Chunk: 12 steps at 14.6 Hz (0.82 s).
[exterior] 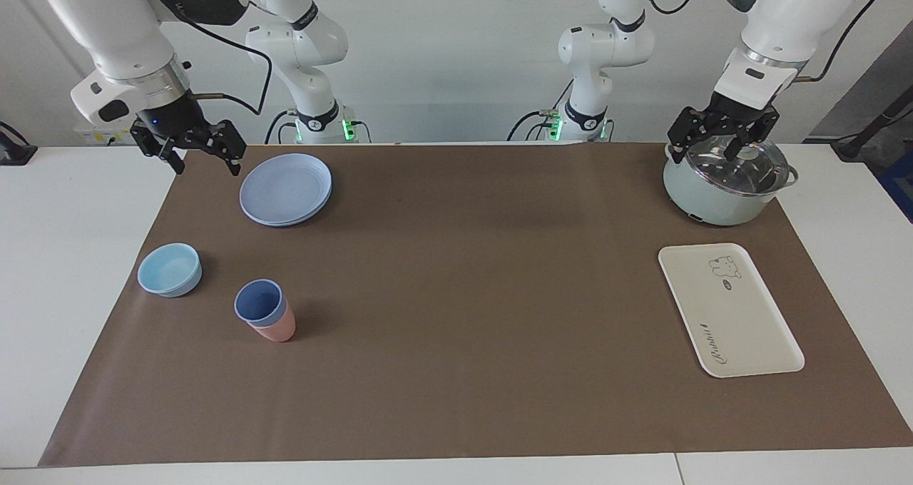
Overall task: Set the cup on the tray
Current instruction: 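Move the right gripper toward the blue cup nested in the pink cup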
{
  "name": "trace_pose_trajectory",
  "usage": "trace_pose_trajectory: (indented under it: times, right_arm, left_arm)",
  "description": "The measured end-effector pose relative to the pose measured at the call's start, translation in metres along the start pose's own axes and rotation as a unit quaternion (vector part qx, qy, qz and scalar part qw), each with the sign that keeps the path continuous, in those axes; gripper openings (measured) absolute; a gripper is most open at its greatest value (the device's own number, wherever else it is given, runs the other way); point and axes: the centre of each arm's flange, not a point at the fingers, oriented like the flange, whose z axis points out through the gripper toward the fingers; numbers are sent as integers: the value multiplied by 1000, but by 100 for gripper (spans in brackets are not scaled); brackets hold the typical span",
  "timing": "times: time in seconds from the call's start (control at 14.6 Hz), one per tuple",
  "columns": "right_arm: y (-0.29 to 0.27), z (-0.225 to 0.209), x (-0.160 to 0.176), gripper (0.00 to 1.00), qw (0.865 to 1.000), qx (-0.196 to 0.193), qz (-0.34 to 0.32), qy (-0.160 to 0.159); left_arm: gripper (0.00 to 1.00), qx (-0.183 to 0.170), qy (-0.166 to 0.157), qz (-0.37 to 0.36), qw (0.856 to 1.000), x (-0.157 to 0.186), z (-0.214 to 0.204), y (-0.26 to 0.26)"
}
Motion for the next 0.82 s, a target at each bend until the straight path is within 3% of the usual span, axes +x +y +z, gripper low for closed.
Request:
trace_pose_trajectory:
  times: [0.55, 0.82]
  right_arm:
    - [-7, 0, 0, 100, 1000, 3, 6, 2]
    - [6, 14, 14, 100, 992, 43, -107, 54]
  left_arm:
    - [100, 0, 0, 0, 1000, 0, 0, 0]
    - [100, 0, 0, 0, 1000, 0, 0, 0]
